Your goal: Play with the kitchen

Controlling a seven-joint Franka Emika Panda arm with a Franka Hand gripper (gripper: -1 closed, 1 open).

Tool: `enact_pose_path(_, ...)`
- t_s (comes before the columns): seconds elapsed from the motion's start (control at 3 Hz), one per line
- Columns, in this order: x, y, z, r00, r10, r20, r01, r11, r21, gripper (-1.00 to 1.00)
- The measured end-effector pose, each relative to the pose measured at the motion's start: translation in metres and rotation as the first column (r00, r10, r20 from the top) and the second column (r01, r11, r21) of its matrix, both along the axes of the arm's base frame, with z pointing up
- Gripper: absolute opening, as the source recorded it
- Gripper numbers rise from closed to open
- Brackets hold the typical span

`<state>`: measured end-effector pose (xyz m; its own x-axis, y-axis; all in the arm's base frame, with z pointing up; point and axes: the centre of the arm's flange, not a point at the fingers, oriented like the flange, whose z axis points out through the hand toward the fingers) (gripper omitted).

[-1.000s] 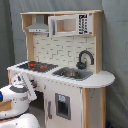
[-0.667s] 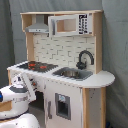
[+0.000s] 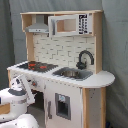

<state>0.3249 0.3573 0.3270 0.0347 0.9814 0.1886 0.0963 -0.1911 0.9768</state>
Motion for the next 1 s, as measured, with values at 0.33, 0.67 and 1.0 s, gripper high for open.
enact_pose_path(0.33, -0.006, -0.003, 0.029, 0.9991, 0.005, 0.041, -0.004, 1.000, -0.028, 1.00)
enact_pose_path(0.67, -0.019, 0.004, 0.047, 0.9977, 0.008, 0.068, -0.003, 0.998, -0.070, 1.00)
enact_pose_path(1.0, -0.033, 0.012, 0.066, 0.9953, 0.013, 0.096, -0.001, 0.992, -0.123, 1.00)
